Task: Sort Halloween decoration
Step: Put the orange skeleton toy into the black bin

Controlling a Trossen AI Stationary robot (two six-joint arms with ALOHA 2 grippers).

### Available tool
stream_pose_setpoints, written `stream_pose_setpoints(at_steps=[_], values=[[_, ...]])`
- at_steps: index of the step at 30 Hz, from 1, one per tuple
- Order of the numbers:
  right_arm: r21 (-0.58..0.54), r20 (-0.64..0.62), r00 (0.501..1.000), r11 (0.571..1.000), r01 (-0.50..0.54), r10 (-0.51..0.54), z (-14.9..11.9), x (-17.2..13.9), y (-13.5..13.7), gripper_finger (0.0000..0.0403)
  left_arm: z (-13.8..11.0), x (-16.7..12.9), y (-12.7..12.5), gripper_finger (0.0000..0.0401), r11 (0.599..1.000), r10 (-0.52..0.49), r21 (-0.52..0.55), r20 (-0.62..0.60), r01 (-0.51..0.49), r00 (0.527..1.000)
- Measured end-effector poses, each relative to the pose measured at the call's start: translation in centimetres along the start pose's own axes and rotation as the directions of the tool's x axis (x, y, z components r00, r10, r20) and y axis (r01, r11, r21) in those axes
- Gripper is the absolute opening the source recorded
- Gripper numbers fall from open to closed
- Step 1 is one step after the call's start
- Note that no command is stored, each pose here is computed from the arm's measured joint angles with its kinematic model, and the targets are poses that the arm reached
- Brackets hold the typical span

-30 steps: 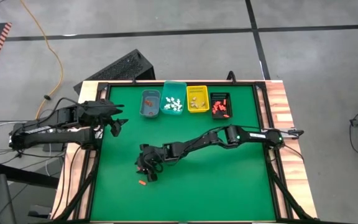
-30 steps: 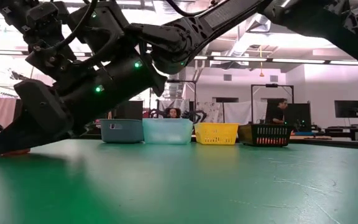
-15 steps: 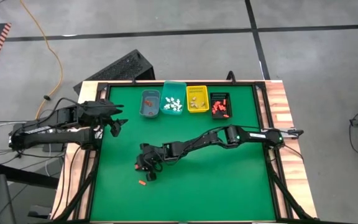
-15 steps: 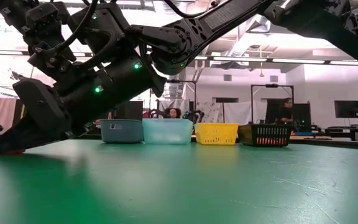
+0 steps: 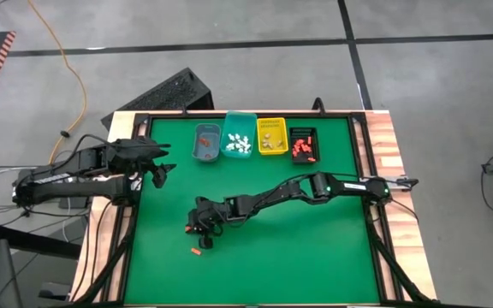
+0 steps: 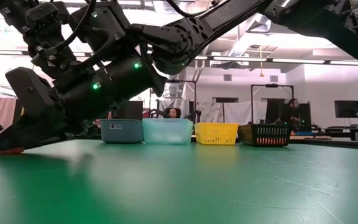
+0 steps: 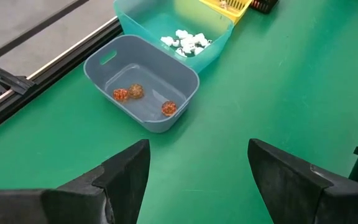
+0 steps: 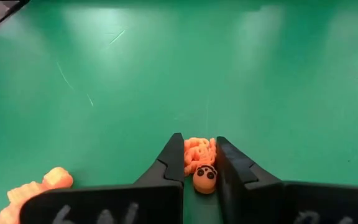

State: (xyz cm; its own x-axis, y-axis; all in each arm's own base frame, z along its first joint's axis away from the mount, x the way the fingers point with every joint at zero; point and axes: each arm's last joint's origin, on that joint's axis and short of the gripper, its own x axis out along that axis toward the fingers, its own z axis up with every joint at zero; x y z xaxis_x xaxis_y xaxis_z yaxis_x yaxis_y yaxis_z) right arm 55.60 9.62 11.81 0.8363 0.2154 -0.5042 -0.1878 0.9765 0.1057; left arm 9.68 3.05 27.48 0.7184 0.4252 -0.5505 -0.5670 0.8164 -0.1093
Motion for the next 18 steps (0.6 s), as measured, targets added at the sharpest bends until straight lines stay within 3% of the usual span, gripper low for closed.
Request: stream_pose_setpoints(at_steps=[18], values=[[-0.013,0.084,0.992,0.995,0.097,-0.096,7.3,-6.6,-3.5,0.0054,0.0,0.0,0.0,0.0261,1.000,0.000,-0.019,0.001,0.000,1.000]])
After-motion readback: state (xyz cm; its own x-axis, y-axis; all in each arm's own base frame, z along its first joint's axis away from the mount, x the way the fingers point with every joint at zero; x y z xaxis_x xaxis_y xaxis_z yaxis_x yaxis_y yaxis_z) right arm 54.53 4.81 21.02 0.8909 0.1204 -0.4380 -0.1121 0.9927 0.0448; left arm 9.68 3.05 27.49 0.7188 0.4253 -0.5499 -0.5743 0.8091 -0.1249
